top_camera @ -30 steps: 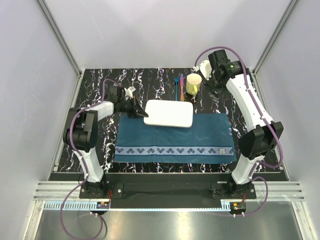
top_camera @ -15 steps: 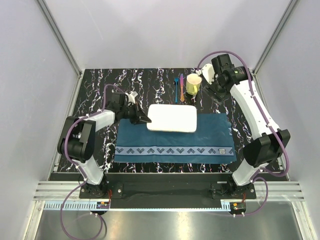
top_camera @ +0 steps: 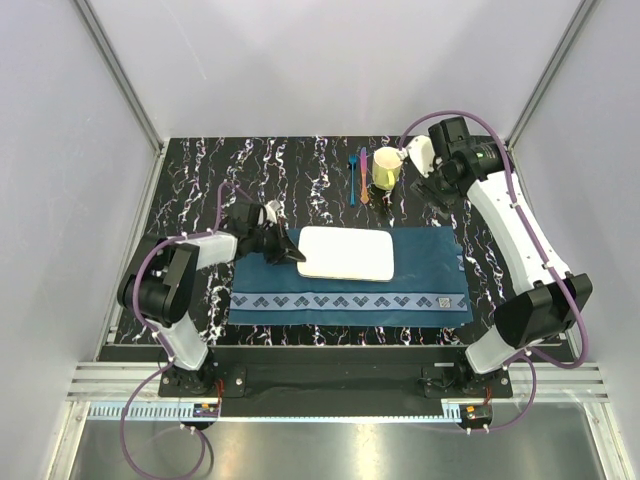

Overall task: Set the dinner table for one person
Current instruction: Place the plate on the napkin.

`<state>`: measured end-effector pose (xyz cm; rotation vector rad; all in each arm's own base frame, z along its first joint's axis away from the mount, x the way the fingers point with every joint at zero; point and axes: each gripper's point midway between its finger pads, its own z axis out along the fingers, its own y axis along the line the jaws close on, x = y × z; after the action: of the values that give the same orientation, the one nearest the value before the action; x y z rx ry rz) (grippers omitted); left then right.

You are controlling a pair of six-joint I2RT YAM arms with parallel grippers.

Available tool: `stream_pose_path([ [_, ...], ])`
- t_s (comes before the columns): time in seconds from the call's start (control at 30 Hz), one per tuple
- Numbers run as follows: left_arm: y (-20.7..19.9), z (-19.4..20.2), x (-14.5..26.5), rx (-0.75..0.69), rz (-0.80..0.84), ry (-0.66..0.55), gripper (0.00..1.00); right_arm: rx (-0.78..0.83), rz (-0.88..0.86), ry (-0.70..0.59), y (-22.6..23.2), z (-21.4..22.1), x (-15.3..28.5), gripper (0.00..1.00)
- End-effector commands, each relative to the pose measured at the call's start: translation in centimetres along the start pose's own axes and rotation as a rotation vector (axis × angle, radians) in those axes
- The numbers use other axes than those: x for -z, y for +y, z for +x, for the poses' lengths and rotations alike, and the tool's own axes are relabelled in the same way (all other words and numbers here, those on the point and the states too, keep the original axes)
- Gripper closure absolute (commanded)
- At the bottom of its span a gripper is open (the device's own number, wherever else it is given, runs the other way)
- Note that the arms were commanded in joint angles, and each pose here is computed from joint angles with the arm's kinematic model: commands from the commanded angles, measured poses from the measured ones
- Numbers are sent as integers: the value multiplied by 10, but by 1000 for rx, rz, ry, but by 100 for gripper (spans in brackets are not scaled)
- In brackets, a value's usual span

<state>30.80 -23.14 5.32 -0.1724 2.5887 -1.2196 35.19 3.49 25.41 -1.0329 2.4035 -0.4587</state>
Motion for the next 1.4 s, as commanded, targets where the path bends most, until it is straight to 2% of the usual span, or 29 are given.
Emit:
stream_pose_path([
  [0.0, -52, -23, 18, -98, 172, -103, 100, -2, 46, -46, -7, -4, 16, 23],
  [0.7, -78, -7, 30, -53, 251, -62, 100, 21, 50, -22, -8, 0, 12, 23],
  [1.37, -71, 29, 28, -31, 262, -61, 100, 16, 68, -13, -7, 7, 12, 23],
])
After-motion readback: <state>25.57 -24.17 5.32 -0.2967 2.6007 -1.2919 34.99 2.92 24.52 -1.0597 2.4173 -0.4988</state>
